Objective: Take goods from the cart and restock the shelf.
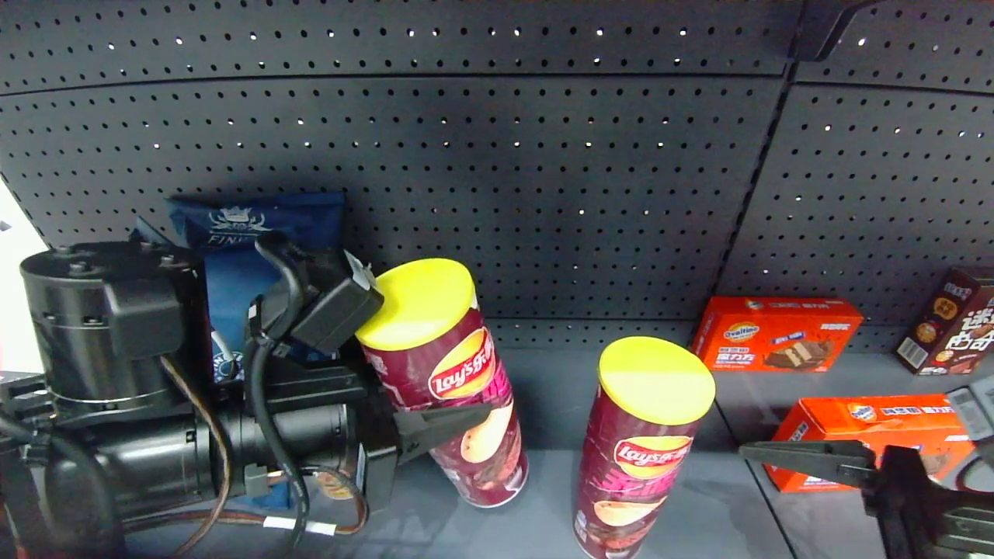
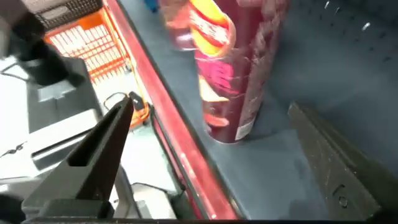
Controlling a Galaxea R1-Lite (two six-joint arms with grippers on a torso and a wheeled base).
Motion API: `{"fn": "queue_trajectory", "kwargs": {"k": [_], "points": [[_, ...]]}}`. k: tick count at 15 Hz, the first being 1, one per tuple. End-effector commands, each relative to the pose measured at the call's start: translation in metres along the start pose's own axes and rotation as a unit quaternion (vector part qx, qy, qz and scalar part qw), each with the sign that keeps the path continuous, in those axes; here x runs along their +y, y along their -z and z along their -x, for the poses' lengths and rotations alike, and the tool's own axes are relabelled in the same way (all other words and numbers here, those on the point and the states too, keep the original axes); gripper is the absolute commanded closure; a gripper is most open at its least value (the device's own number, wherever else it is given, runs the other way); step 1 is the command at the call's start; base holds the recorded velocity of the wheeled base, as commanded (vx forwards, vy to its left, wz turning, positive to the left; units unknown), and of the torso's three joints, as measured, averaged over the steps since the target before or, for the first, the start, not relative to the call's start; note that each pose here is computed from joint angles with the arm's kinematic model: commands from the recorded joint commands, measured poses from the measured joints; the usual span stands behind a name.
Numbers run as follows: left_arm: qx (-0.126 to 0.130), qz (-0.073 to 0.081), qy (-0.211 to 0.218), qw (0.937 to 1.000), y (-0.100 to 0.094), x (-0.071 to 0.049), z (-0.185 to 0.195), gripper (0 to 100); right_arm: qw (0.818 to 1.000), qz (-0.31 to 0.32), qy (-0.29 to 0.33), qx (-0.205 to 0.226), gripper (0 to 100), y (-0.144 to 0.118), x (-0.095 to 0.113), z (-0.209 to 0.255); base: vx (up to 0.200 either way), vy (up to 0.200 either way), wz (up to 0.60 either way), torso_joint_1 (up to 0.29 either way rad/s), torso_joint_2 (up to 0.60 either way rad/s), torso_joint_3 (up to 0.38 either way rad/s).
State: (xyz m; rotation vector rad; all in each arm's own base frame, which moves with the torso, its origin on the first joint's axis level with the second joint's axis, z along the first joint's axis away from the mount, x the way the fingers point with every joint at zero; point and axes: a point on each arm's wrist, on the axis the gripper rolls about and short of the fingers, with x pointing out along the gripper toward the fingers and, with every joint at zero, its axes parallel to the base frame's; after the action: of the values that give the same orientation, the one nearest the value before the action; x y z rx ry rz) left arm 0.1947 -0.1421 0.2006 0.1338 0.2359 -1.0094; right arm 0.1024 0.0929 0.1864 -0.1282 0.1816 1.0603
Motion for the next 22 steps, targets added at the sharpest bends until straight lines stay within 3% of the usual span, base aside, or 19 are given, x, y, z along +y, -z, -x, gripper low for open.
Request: {"fn": "queue_trajectory", "kwargs": {"k": [1, 3, 6, 8, 9, 10, 12, 14, 16, 19, 20, 21, 22], "points": [[0.004, -0.004, -0.021, 0.9998, -0.004, 0.004, -0.010, 100, 0.996, 0.033, 0.005, -0.079, 0, -0.025, 0.015, 0.035, 0.000, 0.000, 0.00, 0.000, 0.00, 0.000], [0.008, -0.004, -0.021, 0.9997, -0.005, 0.002, -0.012, 100, 0.995, 0.035, 0.008, -0.091, 0, -0.026, 0.018, 0.046, 0.000, 0.000, 0.00, 0.000, 0.00, 0.000], [0.038, -0.006, -0.024, 0.9990, -0.018, 0.003, -0.014, 100, 0.995, 0.020, 0.008, -0.097, 0, -0.025, 0.022, 0.056, 0.000, 0.000, 0.00, 0.000, 0.00, 0.000], [0.050, -0.008, -0.023, 0.9984, -0.030, 0.009, -0.026, 100, 0.995, 0.007, 0.009, -0.104, 0, -0.025, 0.023, 0.059, 0.000, 0.000, 0.00, 0.000, 0.00, 0.000], [0.057, -0.013, -0.032, 0.9978, -0.031, 0.015, -0.033, 100, 0.994, 0.000, 0.008, -0.106, 0, -0.025, 0.023, 0.060, 0.000, 0.000, 0.00, 0.000, 0.00, 0.000], [0.061, -0.031, -0.043, 0.9967, -0.031, 0.019, -0.040, 100, 0.994, -0.001, 0.009, -0.108, 0, -0.026, 0.023, 0.060, 0.000, 0.000, 0.00, 0.000, 0.00, 0.000], [0.070, -0.037, -0.040, 0.9961, -0.024, 0.023, -0.056, 100, 0.994, -0.001, 0.010, -0.110, 0, -0.026, 0.023, 0.062, 0.000, 0.000, 0.00, 0.000, 0.00, 0.000], [0.046, -0.042, -0.014, 0.9980, -0.031, 0.027, -0.069, 100, 0.993, -0.013, 0.008, -0.113, 0, -0.026, 0.024, 0.063, 0.000, 0.000, 0.00, 0.000, 0.00, 0.000], [0.072, -0.031, 0.001, 0.9969, -0.038, 0.032, -0.074, 100, 0.993, -0.017, 0.008, -0.114, 0, -0.026, 0.024, 0.063, 0.000, 0.000, 0.00, 0.000, 0.00, 0.000], [0.071, -0.026, 0.019, 0.9969, -0.042, 0.043, -0.085, 100, 0.993, -0.028, 0.009, -0.111, 0, -0.023, 0.024, 0.063, 0.000, 0.000, 0.00, 0.000, 0.00, 0.000], [0.078, -0.041, 0.030, 0.9957, -0.043, 0.050, -0.089, 100, 0.993, -0.032, 0.008, -0.111, 0, -0.023, 0.024, 0.063, 0.000, 0.000, 0.00, 0.000, 0.00, 0.000], [0.086, -0.043, 0.033, 0.9948, -0.043, 0.052, -0.089, 100, 0.993, -0.032, 0.008, -0.111, 0, -0.023, 0.024, 0.064, 0.000, 0.000, 0.00, 0.000, 0.00, 0.000], [0.115, -0.048, 0.043, 0.9913, -0.047, 0.055, -0.089, 100, 0.993, -0.032, 0.008, -0.112, 0, -0.024, 0.024, 0.064, 0.000, 0.000, 0.00, 0.000, 0.00, 0.000]]}}
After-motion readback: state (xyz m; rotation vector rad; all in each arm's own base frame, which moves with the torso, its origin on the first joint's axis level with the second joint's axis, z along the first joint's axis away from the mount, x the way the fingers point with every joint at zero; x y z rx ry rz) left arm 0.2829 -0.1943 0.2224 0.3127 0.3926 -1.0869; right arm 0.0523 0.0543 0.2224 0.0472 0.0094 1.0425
